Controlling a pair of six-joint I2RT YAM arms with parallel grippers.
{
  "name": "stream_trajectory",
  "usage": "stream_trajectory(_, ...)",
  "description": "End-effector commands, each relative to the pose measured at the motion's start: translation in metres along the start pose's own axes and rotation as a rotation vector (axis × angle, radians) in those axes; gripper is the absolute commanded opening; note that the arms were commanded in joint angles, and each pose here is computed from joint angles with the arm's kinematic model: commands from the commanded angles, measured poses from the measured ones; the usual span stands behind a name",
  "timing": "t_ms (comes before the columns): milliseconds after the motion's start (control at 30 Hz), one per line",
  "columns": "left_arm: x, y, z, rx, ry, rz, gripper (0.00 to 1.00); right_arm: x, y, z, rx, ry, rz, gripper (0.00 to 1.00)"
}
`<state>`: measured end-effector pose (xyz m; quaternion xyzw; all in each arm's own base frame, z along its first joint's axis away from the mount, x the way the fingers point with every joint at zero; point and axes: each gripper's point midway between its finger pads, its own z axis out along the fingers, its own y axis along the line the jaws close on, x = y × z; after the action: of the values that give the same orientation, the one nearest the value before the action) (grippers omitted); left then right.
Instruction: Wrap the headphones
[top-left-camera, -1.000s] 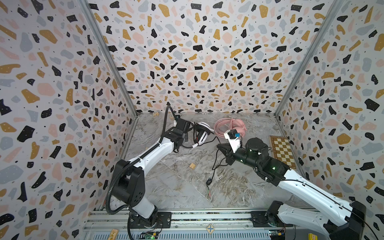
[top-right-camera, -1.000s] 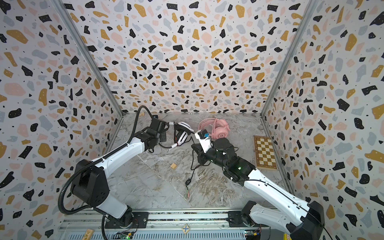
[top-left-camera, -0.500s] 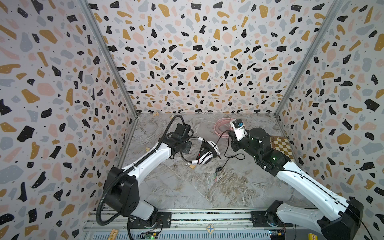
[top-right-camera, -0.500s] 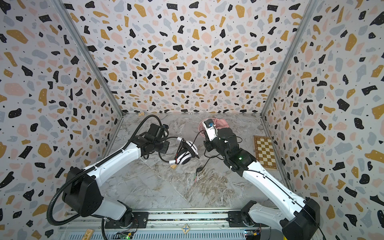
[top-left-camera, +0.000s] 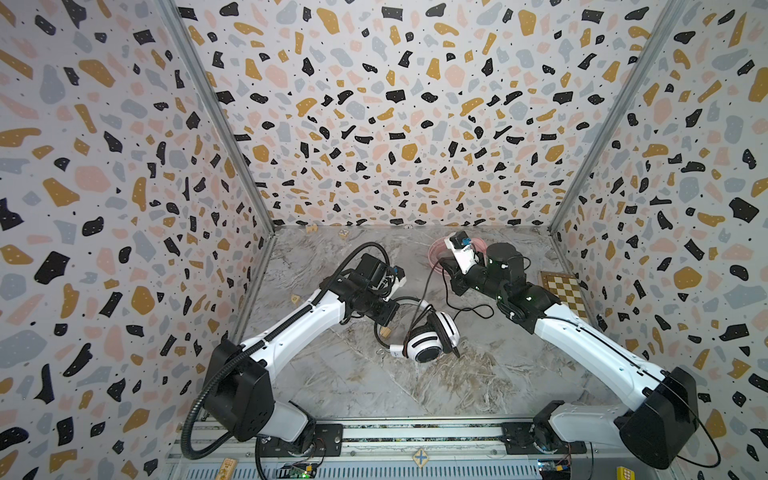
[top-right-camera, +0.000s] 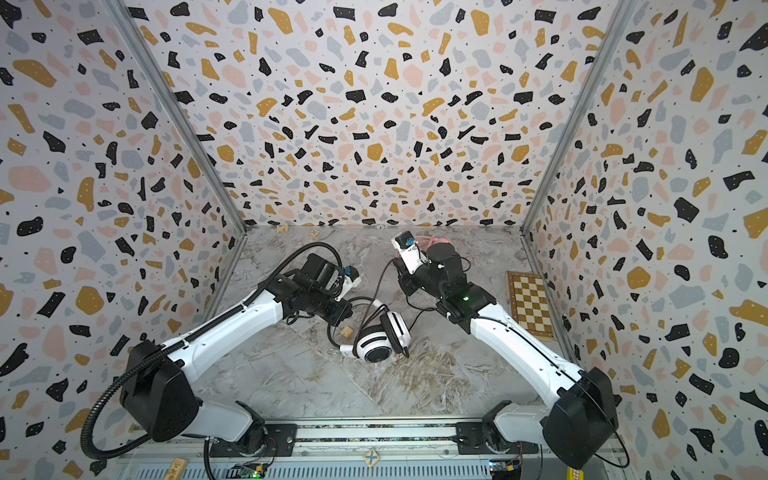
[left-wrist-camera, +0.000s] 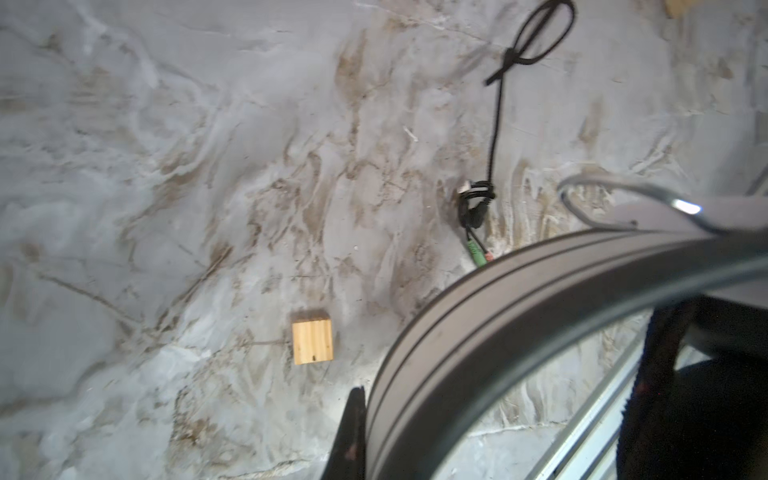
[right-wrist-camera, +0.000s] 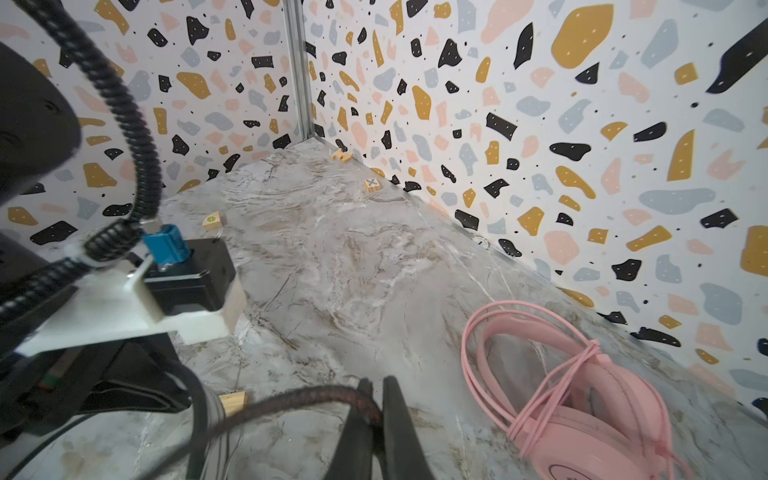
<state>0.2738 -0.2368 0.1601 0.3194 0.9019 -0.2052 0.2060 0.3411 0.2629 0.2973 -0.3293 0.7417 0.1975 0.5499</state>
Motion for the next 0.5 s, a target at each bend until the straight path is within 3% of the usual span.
stream_trajectory(0,-0.025,-0.036,-0.027,0.155,-0.132,0.069,0.00,-0.014,-0.011,-0.004,0.016,-0.066,0.026,0.08)
stream_trajectory(100,-0.035,-0.041,-0.036,0.175,-0.185,0.069,0.00,0.006,-0.008,0.003,-0.015,-0.038,0.073,0.08)
stream_trajectory(233,-0.051,-0.065,-0.048,0.313,-0.252,0.070,0.00,0.032,0.006,0.016,-0.095,0.007,0.131,0.08)
stream_trajectory(467,-0.083,-0.071,-0.080,0.340,-0.402,0.051,0.00,0.059,0.019,0.014,-0.145,0.003,0.235,0.08)
